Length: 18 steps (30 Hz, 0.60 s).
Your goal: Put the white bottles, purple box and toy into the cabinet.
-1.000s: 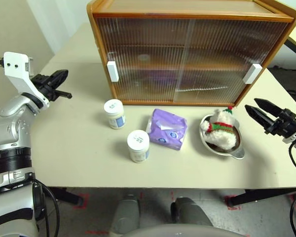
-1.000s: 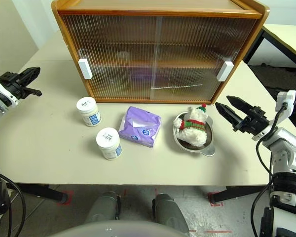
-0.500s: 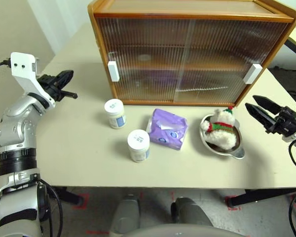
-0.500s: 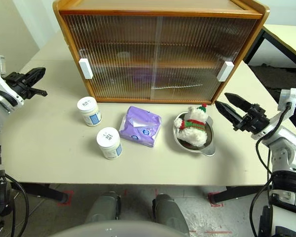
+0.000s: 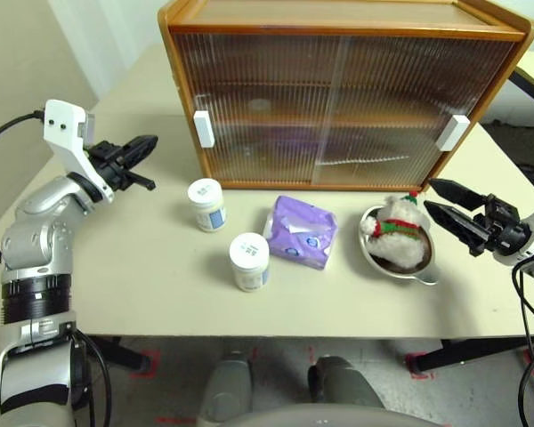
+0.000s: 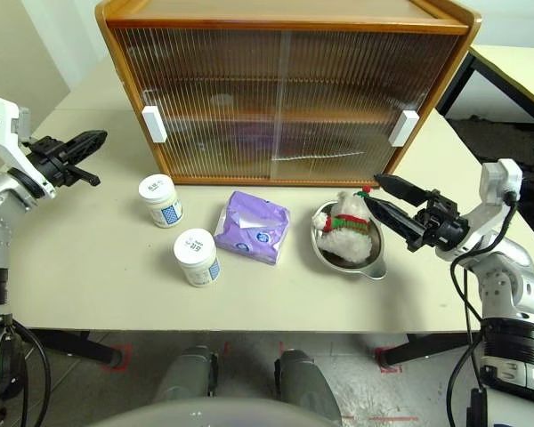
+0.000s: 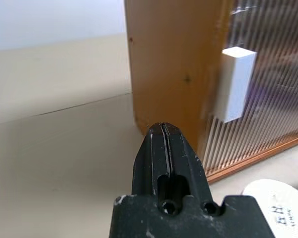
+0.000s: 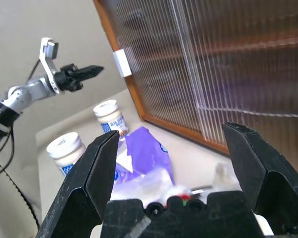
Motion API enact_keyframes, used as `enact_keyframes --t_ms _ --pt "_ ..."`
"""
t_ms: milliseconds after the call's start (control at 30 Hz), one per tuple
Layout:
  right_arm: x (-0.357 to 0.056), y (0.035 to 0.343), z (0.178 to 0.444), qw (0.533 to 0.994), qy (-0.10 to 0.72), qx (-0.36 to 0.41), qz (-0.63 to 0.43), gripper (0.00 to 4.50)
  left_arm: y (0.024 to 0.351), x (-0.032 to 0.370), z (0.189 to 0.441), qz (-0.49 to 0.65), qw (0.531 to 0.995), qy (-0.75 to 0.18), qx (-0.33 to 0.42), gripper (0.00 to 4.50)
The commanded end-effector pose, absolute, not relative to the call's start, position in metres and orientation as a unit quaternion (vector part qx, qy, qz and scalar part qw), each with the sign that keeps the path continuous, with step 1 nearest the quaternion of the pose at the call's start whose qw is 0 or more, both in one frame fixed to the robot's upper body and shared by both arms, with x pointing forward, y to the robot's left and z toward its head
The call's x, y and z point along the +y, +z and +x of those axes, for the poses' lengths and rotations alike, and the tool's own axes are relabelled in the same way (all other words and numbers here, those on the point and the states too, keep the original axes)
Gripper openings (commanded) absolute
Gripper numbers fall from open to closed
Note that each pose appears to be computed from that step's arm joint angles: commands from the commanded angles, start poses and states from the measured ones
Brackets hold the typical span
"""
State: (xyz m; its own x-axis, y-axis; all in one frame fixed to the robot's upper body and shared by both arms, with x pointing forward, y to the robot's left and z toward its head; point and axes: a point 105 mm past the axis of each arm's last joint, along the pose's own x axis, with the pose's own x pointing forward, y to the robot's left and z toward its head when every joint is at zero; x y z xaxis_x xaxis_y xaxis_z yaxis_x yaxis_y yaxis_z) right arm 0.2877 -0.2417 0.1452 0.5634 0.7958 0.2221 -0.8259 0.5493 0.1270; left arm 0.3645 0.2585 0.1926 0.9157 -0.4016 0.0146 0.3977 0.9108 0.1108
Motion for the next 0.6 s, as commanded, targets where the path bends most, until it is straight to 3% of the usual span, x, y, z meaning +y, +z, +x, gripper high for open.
enact_keyframes --t_ms 33,600 --pt "-0.239 0.144 0.292 0.88 0.458 -0.071 0.101 4.5 0.194 0.253 0.364 0.066 0.974 -0.215 -0.023 0.04" --pt "-0.242 0.169 0.299 0.892 0.416 -0.146 0.097 4.5 0.182 0.223 0.358 0.068 0.953 -0.297 0.006 0.04"
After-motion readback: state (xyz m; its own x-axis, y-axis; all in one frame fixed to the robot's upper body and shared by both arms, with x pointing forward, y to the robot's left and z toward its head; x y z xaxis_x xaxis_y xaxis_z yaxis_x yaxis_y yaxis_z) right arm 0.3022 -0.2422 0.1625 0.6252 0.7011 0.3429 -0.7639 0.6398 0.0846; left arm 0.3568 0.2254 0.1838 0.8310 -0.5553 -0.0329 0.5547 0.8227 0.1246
